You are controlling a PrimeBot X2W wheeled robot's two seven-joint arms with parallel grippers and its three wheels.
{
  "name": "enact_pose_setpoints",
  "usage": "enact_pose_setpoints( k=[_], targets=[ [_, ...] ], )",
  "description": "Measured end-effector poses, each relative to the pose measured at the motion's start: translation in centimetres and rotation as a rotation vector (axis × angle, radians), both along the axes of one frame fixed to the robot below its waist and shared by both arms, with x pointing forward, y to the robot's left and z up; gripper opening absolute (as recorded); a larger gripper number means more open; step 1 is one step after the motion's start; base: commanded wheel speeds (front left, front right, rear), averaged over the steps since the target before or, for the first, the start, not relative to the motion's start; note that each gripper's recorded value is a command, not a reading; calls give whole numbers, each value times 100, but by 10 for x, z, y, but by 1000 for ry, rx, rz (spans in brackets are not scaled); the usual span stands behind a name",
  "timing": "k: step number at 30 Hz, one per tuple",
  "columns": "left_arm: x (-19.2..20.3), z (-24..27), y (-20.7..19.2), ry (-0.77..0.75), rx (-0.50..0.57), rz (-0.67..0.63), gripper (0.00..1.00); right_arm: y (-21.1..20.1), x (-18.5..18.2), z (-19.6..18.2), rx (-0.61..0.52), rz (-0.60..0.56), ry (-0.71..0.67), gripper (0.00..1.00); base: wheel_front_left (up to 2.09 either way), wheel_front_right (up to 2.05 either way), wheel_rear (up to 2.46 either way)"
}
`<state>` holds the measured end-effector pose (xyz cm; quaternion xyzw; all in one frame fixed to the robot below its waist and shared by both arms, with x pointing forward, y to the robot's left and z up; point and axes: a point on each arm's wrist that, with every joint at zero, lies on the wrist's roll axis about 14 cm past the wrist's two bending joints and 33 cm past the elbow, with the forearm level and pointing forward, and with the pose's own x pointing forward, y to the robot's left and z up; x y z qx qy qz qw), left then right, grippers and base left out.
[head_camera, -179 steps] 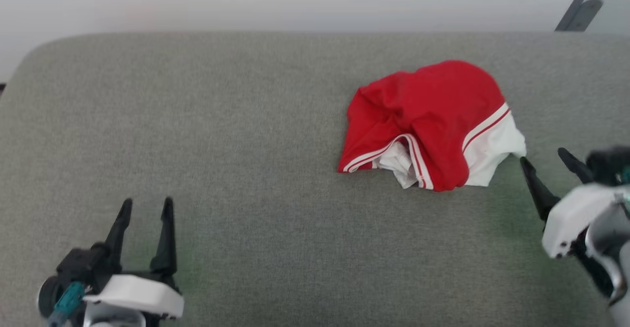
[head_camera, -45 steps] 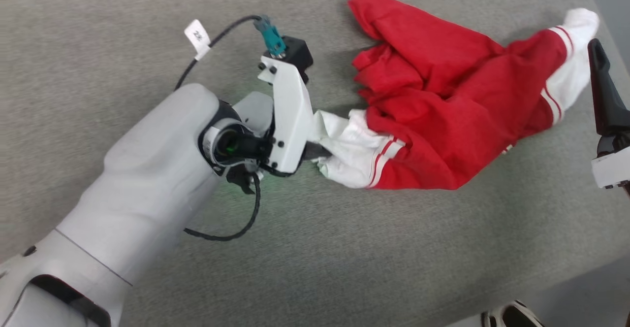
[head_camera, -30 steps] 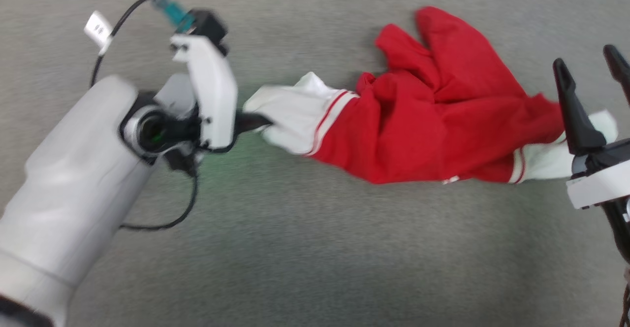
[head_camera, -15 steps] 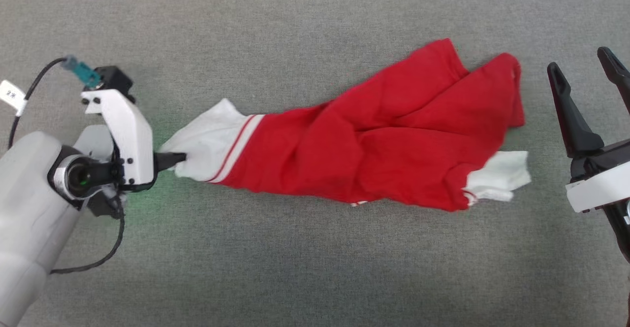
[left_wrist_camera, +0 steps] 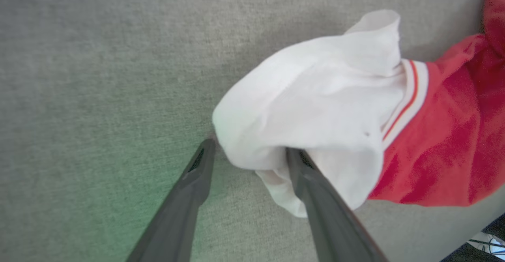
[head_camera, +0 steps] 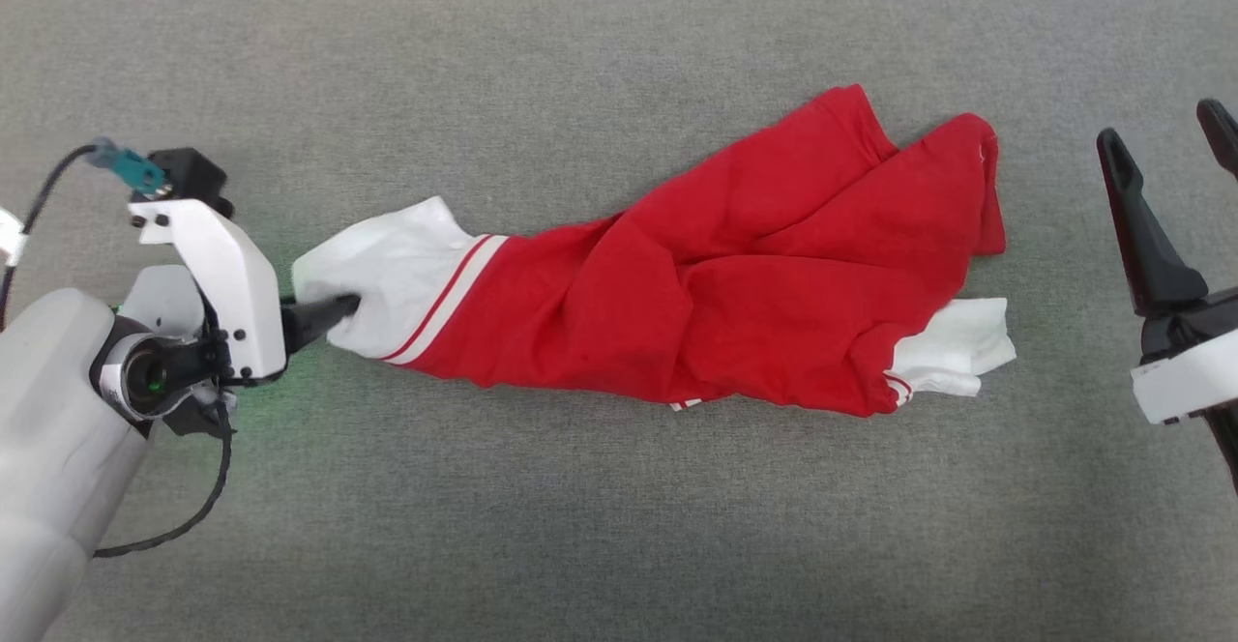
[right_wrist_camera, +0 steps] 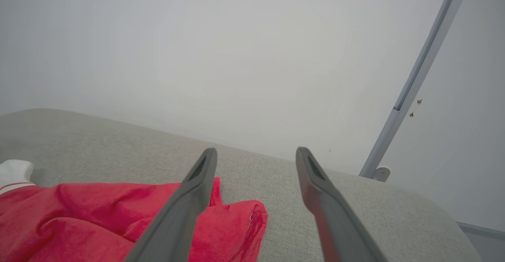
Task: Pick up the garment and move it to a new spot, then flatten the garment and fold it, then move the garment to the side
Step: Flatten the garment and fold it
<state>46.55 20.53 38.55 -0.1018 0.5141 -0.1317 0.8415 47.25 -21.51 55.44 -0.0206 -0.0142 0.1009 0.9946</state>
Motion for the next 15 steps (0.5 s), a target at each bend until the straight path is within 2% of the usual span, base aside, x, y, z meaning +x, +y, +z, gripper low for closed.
enact_pose_setpoints(
  k=[5,8,10,15],
  targets=[
    [11,17,6,-154,-13,31,100,1,-2,0,-7,6,11,100,0,0,0],
    [24,38,13,-332,0,45,100,2,-3,0,-21,13,25,100,0,0,0],
    [32,56,8,-471,-40,80,100,4,-3,-4,-25,22,50,100,0,0,0],
    [20,73,-8,-703,-84,133,100,11,-2,-21,-55,59,139,100,0,0,0]
  ],
)
